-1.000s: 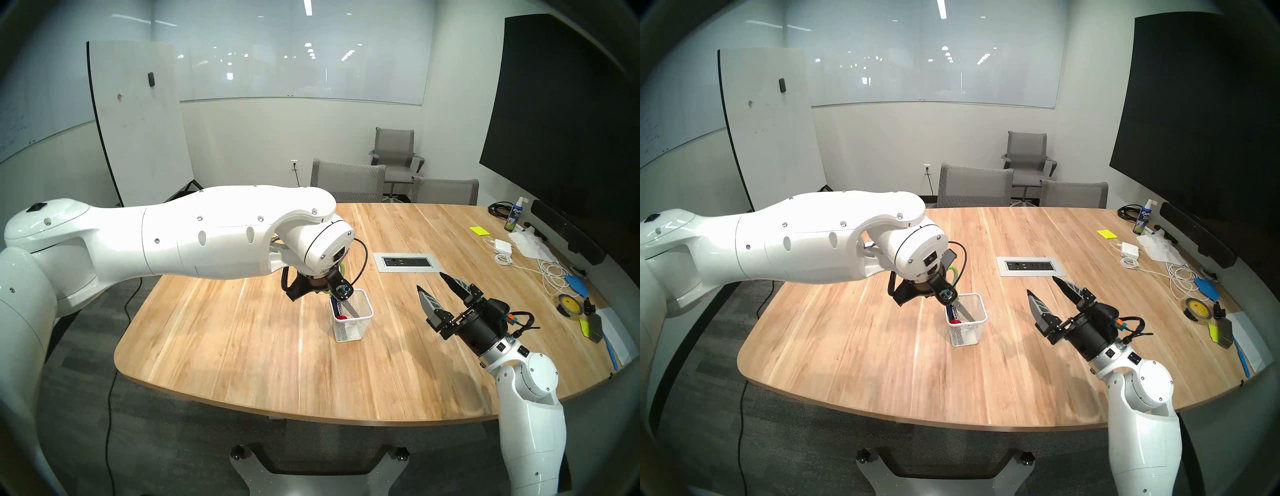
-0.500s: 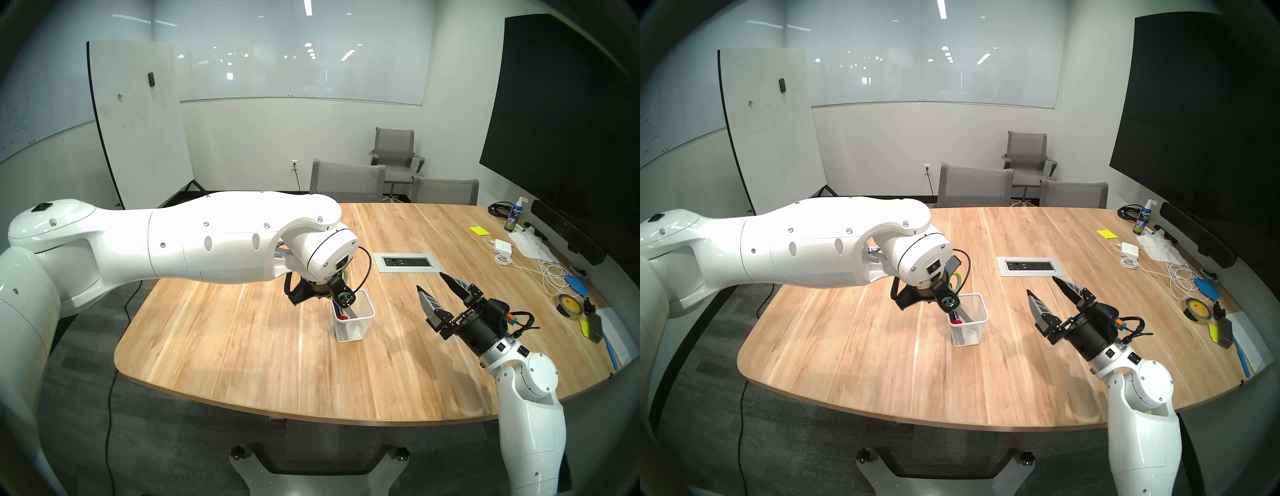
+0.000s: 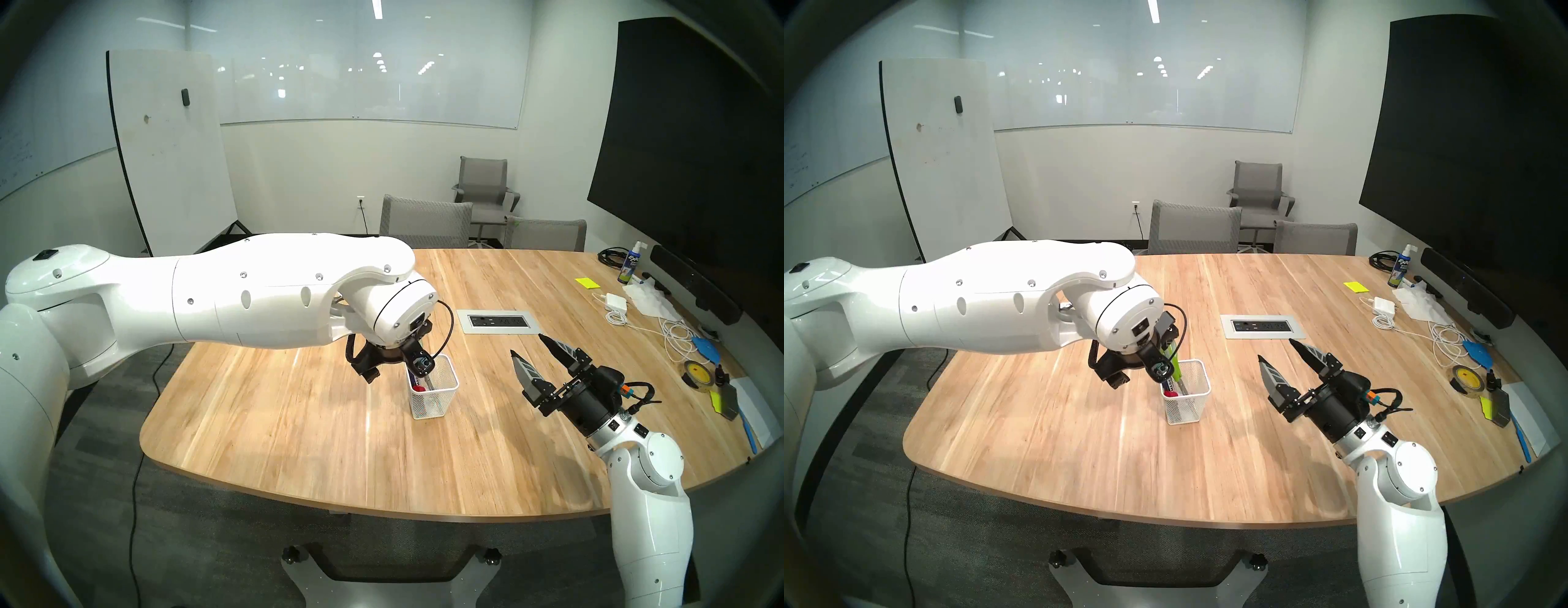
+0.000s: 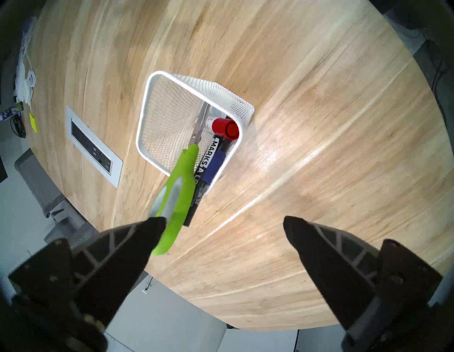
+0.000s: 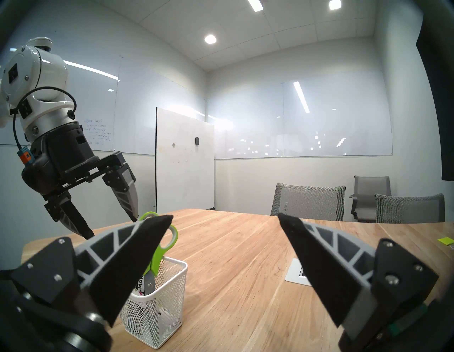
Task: Place the pen, the marker, and the scissors into the pen holder
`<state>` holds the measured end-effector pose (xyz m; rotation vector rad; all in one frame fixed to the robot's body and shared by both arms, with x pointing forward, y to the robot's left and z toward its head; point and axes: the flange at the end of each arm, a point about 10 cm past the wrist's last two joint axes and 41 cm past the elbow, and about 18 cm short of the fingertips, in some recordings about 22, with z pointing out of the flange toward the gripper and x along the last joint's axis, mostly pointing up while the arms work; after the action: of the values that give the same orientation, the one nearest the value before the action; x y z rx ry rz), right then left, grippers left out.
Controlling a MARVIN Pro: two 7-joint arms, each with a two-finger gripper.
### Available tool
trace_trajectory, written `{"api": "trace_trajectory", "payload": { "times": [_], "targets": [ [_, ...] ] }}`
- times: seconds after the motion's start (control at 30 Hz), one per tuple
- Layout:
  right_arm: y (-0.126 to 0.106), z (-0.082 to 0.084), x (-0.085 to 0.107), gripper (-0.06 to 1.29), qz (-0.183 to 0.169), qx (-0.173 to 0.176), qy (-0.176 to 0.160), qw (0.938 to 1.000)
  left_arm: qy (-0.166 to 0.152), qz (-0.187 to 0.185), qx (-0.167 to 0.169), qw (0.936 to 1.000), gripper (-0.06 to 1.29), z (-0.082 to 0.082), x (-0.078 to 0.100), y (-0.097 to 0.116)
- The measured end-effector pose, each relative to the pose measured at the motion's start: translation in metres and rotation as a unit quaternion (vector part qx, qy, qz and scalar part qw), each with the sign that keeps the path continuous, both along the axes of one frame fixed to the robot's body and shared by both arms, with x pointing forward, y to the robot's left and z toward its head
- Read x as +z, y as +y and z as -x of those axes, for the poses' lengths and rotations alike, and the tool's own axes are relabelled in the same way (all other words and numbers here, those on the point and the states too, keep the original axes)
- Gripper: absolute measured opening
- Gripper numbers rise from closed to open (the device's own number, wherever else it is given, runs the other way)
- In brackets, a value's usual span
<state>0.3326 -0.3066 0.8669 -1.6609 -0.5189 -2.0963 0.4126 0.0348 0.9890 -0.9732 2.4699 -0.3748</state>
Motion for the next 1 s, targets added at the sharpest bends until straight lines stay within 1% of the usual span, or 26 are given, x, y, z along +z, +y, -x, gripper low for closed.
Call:
{"api": "trace_trajectory", "payload": {
  "times": [0.13,0.23,0.33,0.4,0.53,0.63,0.7,0.77,0.87,0.97,1.0],
  "targets": [
    [0.000,0.000,0.000,1.23,0.000,0.000,0.000,1.0000,-0.002,0.032,0.032,0.9990,1.27,-0.002,0.011,0.004],
    [0.000,0.000,0.000,1.23,0.000,0.000,0.000,1.0000,-0.005,0.049,0.046,0.9977,1.27,-0.003,0.017,0.006],
    [0.000,0.000,0.000,1.23,0.000,0.000,0.000,1.0000,-0.006,0.080,0.074,0.9940,1.27,-0.004,0.026,0.010],
    [0.000,0.000,0.000,1.23,0.000,0.000,0.000,1.0000,-0.006,0.091,0.083,0.9923,1.27,-0.004,0.028,0.011],
    [0.000,0.000,0.000,1.23,0.000,0.000,0.000,1.0000,-0.009,0.121,0.108,0.9867,1.27,-0.004,0.029,0.017],
    [0.000,0.000,0.000,1.23,0.000,0.000,-0.001,1.0000,-0.009,0.145,0.130,0.9807,1.27,-0.003,0.027,0.025],
    [0.000,0.000,0.000,1.23,0.000,0.000,-0.001,1.0000,-0.006,0.164,0.151,0.9747,1.27,-0.002,0.024,0.033],
    [0.000,0.000,0.000,1.23,0.000,0.000,-0.001,1.0000,-0.002,0.178,0.172,0.9689,1.27,-0.002,0.020,0.042],
    [0.000,0.000,0.000,1.23,0.000,0.001,-0.001,1.0000,0.002,0.190,0.190,0.9632,1.27,-0.001,0.017,0.049],
    [0.000,0.000,0.000,1.23,0.000,0.001,-0.001,1.0000,0.001,0.210,0.210,0.9549,1.27,0.000,0.015,0.058],
    [0.000,0.000,0.000,1.23,0.000,0.001,-0.001,1.0000,-0.003,0.221,0.219,0.9503,1.27,0.000,0.015,0.062]
  ]
}}
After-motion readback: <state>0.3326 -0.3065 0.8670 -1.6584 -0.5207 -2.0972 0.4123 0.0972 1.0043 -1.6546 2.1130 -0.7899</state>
